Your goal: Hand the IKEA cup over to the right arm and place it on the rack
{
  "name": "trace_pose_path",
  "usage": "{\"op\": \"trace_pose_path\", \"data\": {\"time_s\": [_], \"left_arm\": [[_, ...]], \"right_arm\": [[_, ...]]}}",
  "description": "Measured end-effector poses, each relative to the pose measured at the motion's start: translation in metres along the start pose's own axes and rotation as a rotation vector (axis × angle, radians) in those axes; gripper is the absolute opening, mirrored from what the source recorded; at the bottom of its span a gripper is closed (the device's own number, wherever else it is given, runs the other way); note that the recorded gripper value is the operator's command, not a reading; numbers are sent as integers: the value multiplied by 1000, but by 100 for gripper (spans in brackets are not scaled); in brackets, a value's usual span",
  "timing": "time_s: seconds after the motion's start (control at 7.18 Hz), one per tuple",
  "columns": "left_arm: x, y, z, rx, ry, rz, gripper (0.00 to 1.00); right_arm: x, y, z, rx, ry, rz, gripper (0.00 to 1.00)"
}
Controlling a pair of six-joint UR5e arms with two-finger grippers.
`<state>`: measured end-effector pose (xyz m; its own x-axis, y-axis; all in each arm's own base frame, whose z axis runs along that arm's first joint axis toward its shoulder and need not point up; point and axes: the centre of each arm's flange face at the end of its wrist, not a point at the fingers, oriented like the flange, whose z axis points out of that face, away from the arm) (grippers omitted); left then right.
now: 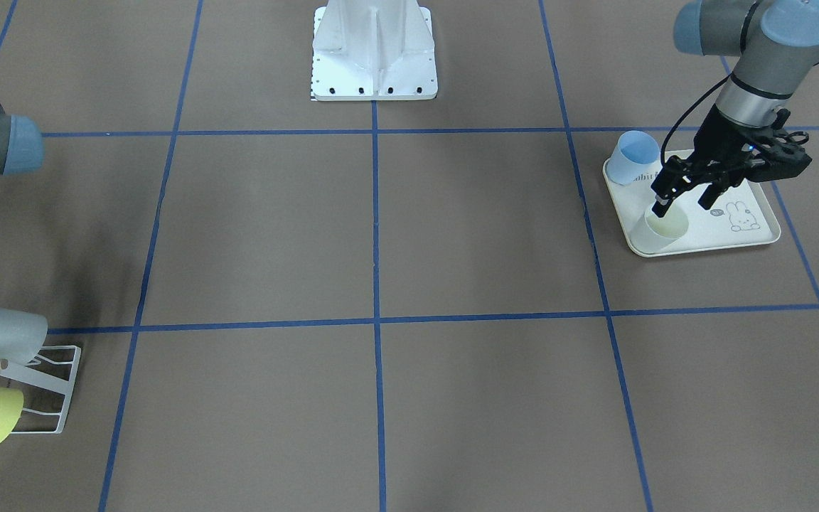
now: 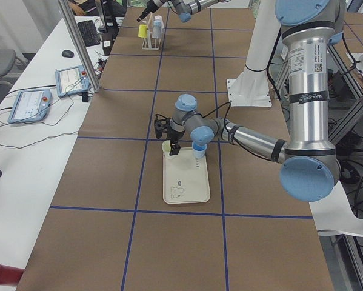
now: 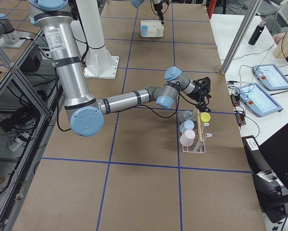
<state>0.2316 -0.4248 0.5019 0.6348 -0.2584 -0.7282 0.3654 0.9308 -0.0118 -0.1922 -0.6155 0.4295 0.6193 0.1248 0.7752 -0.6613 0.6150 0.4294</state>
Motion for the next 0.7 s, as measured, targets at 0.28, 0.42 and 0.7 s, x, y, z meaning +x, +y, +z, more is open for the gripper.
{"op": "trace_pose_path", "data": {"time_s": [0.28,0.42,0.7], "left_arm": [[6,8,18,-32,-12,7,18],[12,13,23,-43,-11,16,0],[15,16,26,-54,-9,24,0]], "right_arm": [[-9,1,-5,-13,-26,25,98],[-13,2,-8,-18,-37,33,98],[-44,13,-16,-37,-89,92,98]]}}
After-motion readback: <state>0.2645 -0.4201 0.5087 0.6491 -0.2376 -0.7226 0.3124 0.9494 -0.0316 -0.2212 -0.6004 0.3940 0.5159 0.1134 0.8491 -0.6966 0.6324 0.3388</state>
